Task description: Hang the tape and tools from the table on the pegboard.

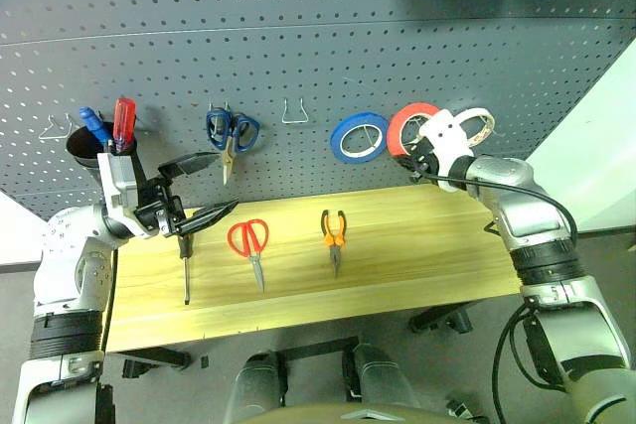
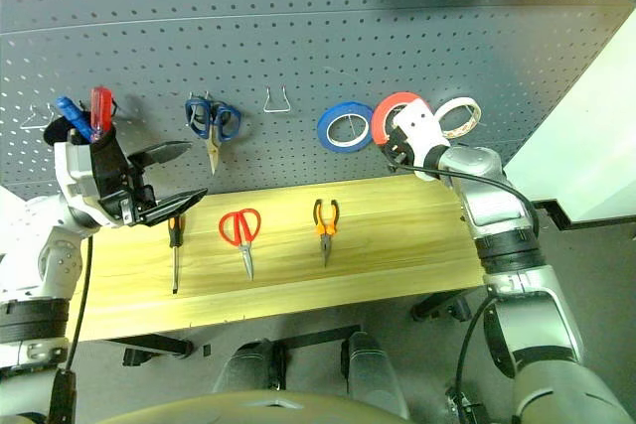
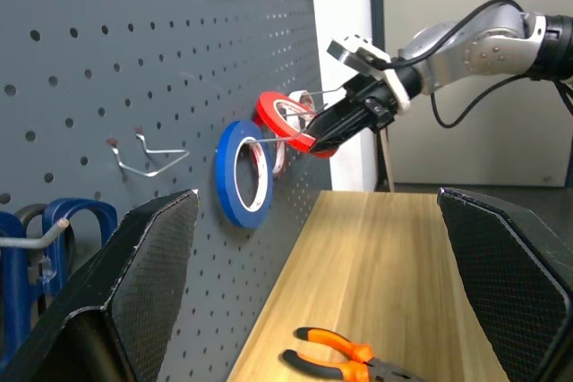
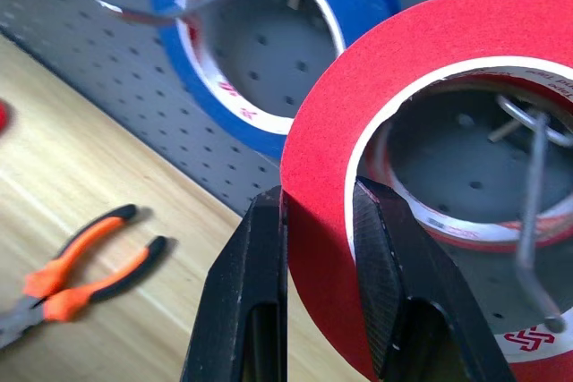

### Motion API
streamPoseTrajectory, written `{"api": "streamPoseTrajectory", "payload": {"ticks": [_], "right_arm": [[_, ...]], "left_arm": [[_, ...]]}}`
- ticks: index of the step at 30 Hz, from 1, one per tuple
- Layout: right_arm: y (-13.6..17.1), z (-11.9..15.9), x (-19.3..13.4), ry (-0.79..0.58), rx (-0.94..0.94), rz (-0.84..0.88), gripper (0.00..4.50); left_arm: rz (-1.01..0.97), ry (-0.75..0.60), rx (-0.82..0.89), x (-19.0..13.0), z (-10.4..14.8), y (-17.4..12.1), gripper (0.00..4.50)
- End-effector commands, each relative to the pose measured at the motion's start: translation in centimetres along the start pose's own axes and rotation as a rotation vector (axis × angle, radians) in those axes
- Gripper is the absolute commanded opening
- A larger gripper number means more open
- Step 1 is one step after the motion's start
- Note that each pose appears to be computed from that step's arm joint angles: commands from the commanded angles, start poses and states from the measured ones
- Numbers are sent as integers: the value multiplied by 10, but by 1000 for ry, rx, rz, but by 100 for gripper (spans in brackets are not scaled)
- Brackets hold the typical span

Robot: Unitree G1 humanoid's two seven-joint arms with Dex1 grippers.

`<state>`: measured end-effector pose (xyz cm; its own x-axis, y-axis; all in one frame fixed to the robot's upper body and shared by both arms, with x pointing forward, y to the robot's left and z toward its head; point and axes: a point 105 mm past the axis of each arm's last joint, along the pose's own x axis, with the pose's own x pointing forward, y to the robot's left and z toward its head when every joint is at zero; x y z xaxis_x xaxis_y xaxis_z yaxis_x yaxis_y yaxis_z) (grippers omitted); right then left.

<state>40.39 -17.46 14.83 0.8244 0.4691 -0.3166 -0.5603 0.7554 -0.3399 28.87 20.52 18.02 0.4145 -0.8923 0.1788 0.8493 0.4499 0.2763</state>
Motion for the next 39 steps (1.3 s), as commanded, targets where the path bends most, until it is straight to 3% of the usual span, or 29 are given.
{"api": "streamPoseTrajectory", "payload": {"ticks": [1,10,11,17,20,29,39], "right_arm": [[-4,18,-1,-57,-39,-1,140],[17,41,-25,-154,-110,110,439],[20,44,-30,-159,-117,128,448],[50,42,-67,-121,-139,307,448],[65,35,-72,-70,-57,363,448],[89,10,-29,122,308,265,448],[90,0,17,290,482,136,448]], "left_arm": [[18,-2,52,-5,9,1,450],[25,7,54,-6,10,-4,450],[27,6,55,-5,11,-4,450],[51,13,39,-5,12,-9,450],[93,30,30,-6,6,-12,450],[109,145,-22,-21,-16,-33,450],[66,455,-34,-41,-67,-26,450]]}}
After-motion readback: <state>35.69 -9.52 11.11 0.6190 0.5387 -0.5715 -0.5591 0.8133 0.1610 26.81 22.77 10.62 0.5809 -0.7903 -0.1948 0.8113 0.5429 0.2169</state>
